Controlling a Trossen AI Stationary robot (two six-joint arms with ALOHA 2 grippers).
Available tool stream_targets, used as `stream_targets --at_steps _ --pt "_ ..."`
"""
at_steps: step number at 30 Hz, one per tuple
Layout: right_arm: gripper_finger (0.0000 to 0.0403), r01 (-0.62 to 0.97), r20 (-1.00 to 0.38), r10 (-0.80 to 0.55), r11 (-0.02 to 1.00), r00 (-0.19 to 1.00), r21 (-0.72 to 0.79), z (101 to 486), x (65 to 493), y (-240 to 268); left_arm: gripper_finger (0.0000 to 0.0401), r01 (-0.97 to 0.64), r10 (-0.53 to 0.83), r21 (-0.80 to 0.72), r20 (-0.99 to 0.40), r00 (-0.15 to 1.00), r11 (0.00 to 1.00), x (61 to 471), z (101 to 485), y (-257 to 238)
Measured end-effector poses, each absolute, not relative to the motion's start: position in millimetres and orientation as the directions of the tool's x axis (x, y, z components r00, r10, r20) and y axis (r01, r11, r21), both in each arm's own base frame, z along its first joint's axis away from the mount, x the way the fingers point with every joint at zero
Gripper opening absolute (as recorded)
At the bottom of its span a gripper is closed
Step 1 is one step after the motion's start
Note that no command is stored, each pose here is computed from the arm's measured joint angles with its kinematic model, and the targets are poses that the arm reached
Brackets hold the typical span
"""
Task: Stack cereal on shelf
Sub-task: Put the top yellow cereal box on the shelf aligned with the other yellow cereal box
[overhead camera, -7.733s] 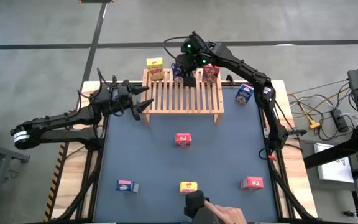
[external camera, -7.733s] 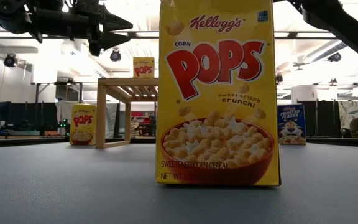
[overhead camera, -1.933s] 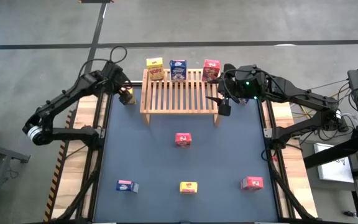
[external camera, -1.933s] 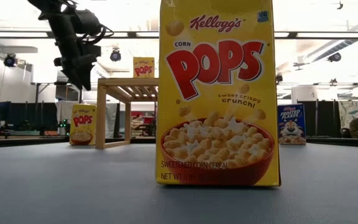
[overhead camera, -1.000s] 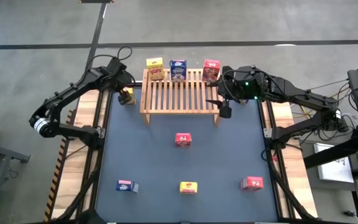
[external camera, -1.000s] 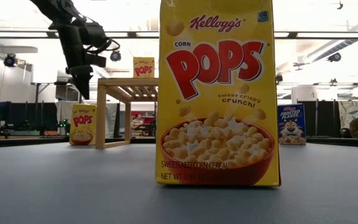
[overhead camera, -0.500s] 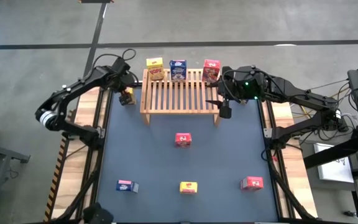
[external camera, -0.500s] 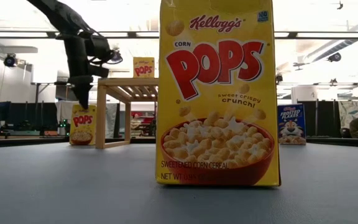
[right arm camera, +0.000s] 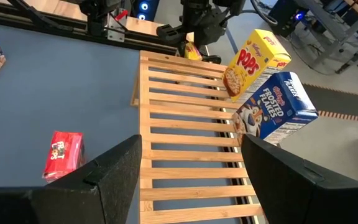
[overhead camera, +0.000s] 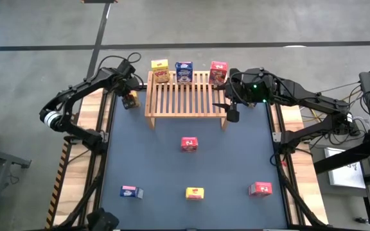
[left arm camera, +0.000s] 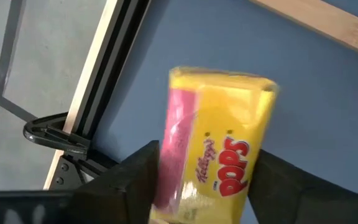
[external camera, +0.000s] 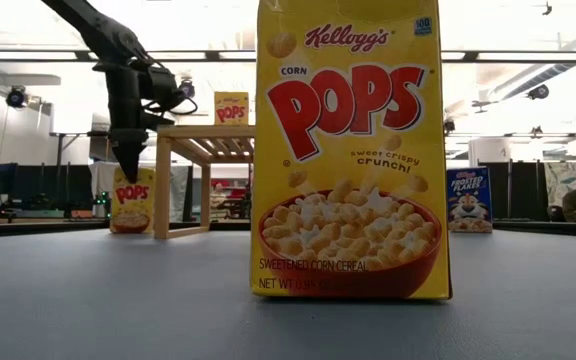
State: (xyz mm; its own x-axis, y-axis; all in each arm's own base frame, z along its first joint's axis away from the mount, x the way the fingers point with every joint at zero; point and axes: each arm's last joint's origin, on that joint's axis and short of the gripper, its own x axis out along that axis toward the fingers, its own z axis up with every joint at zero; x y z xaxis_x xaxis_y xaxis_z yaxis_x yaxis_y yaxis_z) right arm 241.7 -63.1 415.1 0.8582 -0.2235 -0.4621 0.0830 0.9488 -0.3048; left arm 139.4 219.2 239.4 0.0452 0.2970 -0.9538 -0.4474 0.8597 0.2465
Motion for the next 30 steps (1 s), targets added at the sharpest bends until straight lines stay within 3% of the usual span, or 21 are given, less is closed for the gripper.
stream_targets --at_steps 7,13,18,30 --pt "0.0265 0.085 -0.462 -0.224 0.95 0.858 -0.302 415.1 241.7 -63.1 0.0126 -0.453 0.3 0.247 -0.953 0.047 0.856 137.5 243.0 216.3" --pt "0.0265 0.084 -0.462 -0.224 0.949 0.858 -0.303 415.1 241.7 -63.1 0.0102 -0.481 0.272 0.226 -0.962 0.028 0.847 133.3 261.6 209.9" --pt "0.0265 0.084 -0.462 -0.224 0.949 0.858 -0.304 415.1 241.7 -63.1 0.0104 -0.542 0.27 0.199 -0.961 0.054 0.816 130.8 303.4 204.3" --pt "0.0265 0.079 -0.461 -0.224 0.947 0.858 -0.312 415.2 241.7 -63.1 0.0105 -0.545 0.363 0.157 -0.884 0.295 0.824 111.8 429.6 164.3"
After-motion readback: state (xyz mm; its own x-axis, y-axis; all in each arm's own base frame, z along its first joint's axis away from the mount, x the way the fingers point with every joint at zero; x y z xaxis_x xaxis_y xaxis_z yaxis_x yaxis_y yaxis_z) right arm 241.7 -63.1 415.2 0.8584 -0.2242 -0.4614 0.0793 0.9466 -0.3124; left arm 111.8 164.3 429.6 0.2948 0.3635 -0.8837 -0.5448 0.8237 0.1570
